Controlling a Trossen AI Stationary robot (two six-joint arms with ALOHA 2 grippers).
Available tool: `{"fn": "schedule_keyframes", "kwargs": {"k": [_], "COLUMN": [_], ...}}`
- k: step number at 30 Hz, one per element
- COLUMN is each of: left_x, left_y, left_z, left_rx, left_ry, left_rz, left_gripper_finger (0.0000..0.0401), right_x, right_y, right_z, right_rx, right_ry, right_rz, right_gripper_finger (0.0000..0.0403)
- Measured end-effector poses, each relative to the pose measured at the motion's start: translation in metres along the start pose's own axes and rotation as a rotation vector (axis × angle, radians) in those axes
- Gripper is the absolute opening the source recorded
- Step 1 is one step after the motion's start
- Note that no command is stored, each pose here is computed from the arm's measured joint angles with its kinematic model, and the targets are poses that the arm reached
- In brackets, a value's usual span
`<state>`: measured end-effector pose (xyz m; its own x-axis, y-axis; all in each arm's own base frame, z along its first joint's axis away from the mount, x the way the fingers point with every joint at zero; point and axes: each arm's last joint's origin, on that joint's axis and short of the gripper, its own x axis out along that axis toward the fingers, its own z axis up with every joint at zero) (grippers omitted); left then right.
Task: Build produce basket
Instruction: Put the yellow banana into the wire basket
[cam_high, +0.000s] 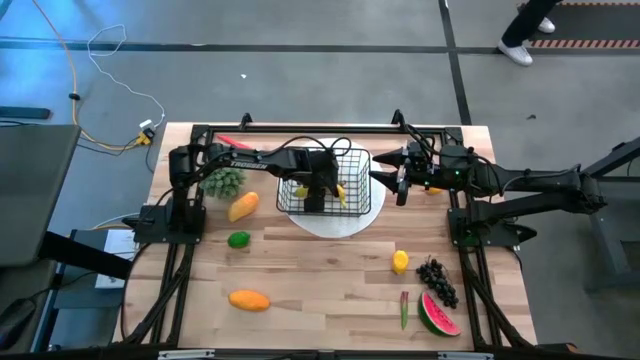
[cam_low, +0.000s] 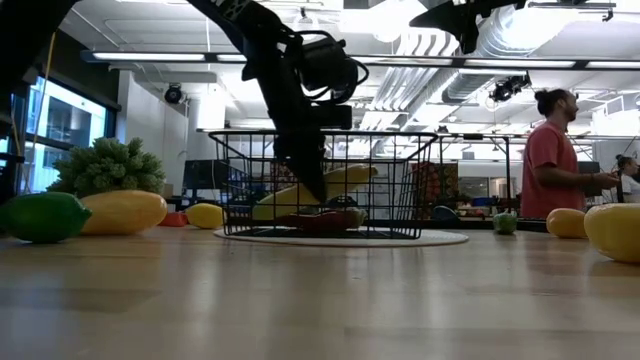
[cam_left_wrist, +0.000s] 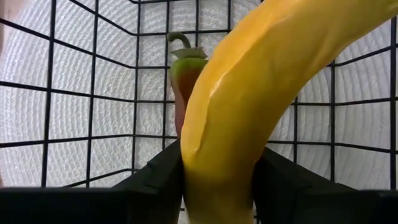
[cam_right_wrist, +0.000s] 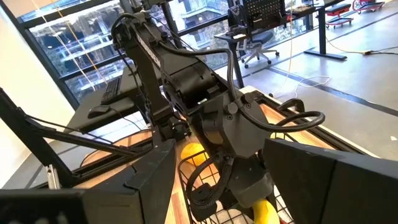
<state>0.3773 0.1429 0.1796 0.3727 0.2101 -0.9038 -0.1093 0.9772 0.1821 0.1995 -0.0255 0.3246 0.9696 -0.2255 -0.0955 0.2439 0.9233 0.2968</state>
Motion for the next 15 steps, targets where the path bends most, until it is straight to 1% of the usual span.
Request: {"fn": "schedule_keyframes", "kwargs": {"k": [3, 15], "left_x": [0.0000, -0.0035], "left_y": [-0.0001, 0.0005], "left_z": [0.0000, 0.0007], "left_rx": [-0.007, -0.037], "left_ry": [0.000, 0.005], "left_rz": [-0.003, -0.001], "left_gripper_finger": [0.0163, 0.0248], "right_x": [0.0000, 0.0000], "right_y": [0.0000, 0.0000], "right_z": [-0.0003, -0.0003], "right_rx": [0.000, 0.000], "right_ry": [0.004, 0.003], "right_rz": [0.002, 0.001], "right_gripper_finger": [0.0227, 0.0227]}}
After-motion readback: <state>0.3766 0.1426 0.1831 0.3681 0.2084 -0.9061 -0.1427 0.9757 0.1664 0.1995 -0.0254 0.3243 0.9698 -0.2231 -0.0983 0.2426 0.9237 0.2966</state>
